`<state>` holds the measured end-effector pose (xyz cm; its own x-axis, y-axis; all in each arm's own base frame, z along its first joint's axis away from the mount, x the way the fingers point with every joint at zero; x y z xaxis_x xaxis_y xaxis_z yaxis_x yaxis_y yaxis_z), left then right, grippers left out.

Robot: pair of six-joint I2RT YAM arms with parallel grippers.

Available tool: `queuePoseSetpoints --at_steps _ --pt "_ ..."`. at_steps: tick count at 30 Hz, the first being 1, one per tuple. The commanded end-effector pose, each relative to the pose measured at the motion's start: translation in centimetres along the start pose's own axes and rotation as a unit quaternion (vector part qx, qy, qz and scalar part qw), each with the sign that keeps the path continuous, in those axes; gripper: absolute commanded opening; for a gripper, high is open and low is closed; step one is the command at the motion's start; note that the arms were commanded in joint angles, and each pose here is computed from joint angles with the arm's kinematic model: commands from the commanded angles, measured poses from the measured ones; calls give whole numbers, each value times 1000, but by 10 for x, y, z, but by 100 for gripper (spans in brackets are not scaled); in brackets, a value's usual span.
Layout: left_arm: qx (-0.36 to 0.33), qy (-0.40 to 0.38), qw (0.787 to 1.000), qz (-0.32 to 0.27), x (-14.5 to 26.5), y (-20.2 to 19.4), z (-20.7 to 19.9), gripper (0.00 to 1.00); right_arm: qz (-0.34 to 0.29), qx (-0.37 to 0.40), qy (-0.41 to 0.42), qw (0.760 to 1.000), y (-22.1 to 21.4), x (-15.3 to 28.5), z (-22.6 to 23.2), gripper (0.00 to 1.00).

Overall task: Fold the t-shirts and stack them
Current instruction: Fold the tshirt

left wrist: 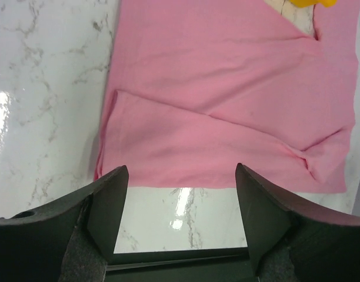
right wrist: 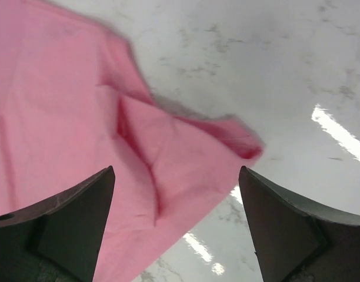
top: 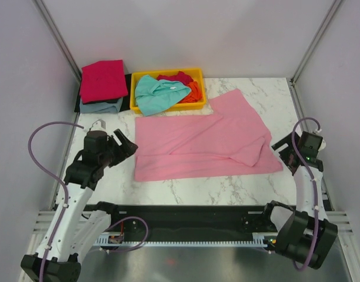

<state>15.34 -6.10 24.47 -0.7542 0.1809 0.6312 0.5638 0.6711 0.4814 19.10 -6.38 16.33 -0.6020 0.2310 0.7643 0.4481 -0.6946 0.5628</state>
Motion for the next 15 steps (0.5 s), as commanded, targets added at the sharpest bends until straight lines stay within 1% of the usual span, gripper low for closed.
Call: queuePoseSetpoints --at_steps 1,2,4,6,8,11,15 --pt "-75 28 995 -51 14 11 8 80 -38 23 52 998 0 15 29 95" --pt "-81 26 995 -59 16 13 7 80 -32 24 67 997 -3 14 35 94" --pt "-101 25 992 -69 20 16 7 81 -15 46 107 993 -13 4 49 91" --pt "-115 24 990 -82 25 21 5 80 1 55 106 993 -18 -7 57 87" --pt "-118 35 988 -92 24 21 9 80 5 74 97 993 -25 -11 63 85" --pt "-117 31 989 -90 23 20 9 80 9 76 94 993 -31 -19 64 82" --pt "-116 31 988 -96 22 21 9 80 30 85 107 990 -47 -27 72 81"
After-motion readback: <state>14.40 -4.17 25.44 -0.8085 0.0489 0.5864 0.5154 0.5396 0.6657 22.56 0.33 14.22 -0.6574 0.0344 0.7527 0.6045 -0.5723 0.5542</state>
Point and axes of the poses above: each gripper's point midway between its finger pads, its own x axis back along the fingers, its own z axis along the line the jaws close on, y = z × x, the point moved 10 cm from there along x, back along the fingers, and after that the axes turned 9 degrees about x, right-handed, at the moved point
